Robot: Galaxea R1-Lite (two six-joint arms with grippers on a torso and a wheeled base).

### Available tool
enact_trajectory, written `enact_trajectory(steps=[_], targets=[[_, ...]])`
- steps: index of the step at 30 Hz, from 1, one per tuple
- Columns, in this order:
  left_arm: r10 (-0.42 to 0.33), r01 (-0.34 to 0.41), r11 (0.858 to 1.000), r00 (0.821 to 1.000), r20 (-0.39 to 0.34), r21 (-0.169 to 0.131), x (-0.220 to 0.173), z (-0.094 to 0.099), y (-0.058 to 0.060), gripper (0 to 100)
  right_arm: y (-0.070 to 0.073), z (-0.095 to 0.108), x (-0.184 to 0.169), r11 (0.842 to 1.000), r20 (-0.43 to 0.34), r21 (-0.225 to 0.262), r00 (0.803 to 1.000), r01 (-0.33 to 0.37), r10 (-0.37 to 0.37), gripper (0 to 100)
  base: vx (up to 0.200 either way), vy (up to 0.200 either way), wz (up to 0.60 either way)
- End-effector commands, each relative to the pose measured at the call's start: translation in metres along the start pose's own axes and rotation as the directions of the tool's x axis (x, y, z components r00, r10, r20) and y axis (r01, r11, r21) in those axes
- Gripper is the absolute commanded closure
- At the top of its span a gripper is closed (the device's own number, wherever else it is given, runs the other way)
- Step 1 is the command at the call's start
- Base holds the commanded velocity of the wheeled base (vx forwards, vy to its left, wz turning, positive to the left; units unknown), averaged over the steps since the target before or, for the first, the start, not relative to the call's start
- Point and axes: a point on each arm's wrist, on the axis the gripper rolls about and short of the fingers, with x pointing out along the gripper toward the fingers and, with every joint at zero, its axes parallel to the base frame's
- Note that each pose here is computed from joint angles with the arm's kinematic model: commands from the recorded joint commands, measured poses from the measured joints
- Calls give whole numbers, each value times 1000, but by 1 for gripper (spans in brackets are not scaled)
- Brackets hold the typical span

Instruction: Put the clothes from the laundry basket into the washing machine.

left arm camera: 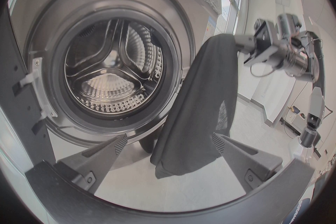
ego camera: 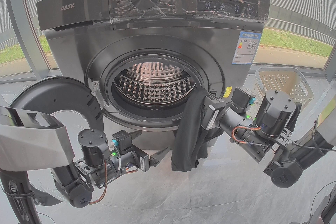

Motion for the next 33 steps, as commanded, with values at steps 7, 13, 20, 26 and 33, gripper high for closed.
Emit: enact_trajectory(steps=[7, 13, 20, 26, 33], targets=[[-14, 14, 1000, 998, -55, -6, 19, -24, -2, 0, 29, 24, -2, 995, 72, 29, 993, -94, 92, 100, 0, 0, 0], [8, -9, 1000, 999, -45, -9, 37, -32, 6, 0, 37, 23, -4, 992, 77, 36, 990, -118, 115, 100, 0, 0, 0], [40, -40, 999, 999, -12, -9, 57, -37, 19, 0, 49, 20, -9, 987, 68, 52, 986, -155, 151, 100, 0, 0, 0], [55, -54, 998, 998, 8, -9, 70, -41, 26, 0, 50, 20, -10, 986, 65, 54, 986, -159, 155, 100, 0, 0, 0], [43, -43, 999, 998, 35, -5, 82, -43, 30, 0, 48, 9, -15, 986, 19, 48, 987, -158, 158, 100, 0, 0, 0]])
